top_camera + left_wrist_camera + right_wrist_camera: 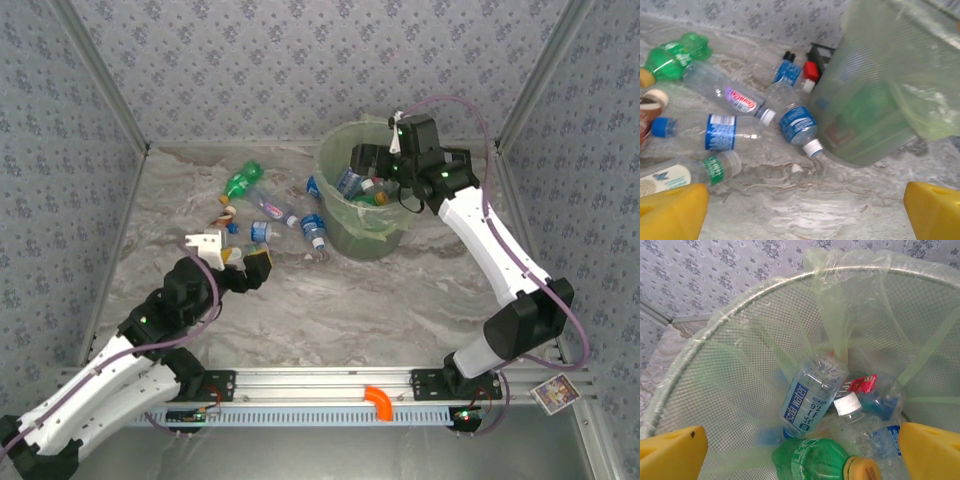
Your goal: Put the plastic bottles in the bin
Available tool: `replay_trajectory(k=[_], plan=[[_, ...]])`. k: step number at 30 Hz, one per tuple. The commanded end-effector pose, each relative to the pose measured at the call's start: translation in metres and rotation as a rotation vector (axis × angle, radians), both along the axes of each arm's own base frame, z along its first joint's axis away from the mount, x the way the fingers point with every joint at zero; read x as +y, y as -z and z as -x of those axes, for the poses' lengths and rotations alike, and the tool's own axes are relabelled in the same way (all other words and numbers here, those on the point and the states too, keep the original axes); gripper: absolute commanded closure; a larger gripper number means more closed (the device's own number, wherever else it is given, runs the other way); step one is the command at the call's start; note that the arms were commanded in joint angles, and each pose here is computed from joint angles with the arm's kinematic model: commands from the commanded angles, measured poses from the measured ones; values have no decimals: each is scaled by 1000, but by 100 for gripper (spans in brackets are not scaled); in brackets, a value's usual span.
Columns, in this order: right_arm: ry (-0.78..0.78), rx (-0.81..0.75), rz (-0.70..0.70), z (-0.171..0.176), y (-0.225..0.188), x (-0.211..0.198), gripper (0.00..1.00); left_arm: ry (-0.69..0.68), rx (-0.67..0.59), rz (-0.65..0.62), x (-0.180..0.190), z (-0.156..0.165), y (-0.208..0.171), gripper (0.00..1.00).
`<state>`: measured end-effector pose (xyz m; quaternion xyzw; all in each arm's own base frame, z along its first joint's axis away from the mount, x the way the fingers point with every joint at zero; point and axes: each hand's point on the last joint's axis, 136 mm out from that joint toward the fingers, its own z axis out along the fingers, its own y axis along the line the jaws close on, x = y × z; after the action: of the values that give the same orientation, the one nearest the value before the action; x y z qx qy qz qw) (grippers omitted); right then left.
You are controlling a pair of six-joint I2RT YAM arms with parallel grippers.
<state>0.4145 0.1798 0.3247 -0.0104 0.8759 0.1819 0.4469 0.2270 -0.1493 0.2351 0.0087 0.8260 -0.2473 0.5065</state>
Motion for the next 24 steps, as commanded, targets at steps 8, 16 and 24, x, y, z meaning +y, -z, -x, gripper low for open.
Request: replay_trajectory(k=[8,16,24], plan=[[-85,-202,-82,65,-84,6,0,-218,280,-12,40,-41,60,0],[-228,-271,-111,117,-94,26,0,-327,389,37,71,-83,82,0],[-296,-275,-121,142,-88,30,0,-331,396,7,76,-117,85,0]])
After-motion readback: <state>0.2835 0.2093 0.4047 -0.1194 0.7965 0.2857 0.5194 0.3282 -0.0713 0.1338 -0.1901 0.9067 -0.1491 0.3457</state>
